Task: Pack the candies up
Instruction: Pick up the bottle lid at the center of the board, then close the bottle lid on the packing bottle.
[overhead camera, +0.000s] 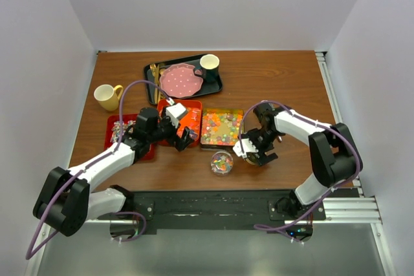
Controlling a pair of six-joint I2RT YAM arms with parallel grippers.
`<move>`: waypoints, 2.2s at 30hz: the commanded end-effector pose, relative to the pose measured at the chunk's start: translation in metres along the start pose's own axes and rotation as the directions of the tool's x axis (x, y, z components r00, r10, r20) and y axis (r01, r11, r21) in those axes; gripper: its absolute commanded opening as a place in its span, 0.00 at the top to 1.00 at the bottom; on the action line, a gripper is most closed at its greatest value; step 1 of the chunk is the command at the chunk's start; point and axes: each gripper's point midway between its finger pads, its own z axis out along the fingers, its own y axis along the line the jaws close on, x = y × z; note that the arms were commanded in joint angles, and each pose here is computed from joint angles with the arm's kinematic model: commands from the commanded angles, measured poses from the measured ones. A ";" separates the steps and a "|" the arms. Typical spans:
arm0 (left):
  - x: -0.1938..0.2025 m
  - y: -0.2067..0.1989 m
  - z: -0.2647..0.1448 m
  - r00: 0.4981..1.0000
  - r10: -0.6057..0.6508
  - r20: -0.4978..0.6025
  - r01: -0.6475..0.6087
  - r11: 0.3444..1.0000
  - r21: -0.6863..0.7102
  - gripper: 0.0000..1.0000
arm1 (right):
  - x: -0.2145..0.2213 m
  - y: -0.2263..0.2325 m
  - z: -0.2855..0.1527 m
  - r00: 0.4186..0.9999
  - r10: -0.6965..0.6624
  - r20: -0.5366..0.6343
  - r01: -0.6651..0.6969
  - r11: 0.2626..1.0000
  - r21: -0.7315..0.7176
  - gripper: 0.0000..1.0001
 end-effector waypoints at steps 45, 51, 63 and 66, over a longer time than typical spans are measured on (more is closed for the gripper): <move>0.059 -0.154 0.069 0.778 0.367 0.510 -0.532 0.816 0.225 0.13 | -0.105 -0.016 -0.102 0.917 0.360 0.172 -0.389 0.903 0.183 0.29; 0.062 -0.161 0.078 0.776 0.354 0.522 -0.536 0.806 0.250 0.16 | -0.118 -0.014 -0.081 0.935 0.312 0.167 -0.336 0.932 0.138 0.29; 0.070 -0.170 0.077 0.782 0.352 0.514 -0.550 0.778 0.304 0.46 | -0.137 -0.016 -0.034 0.959 0.251 0.132 -0.266 0.958 0.110 0.29; 0.069 -0.169 0.077 0.782 0.356 0.511 -0.548 0.784 0.292 0.45 | -0.134 -0.019 -0.027 0.958 0.259 0.120 -0.273 0.955 0.114 0.29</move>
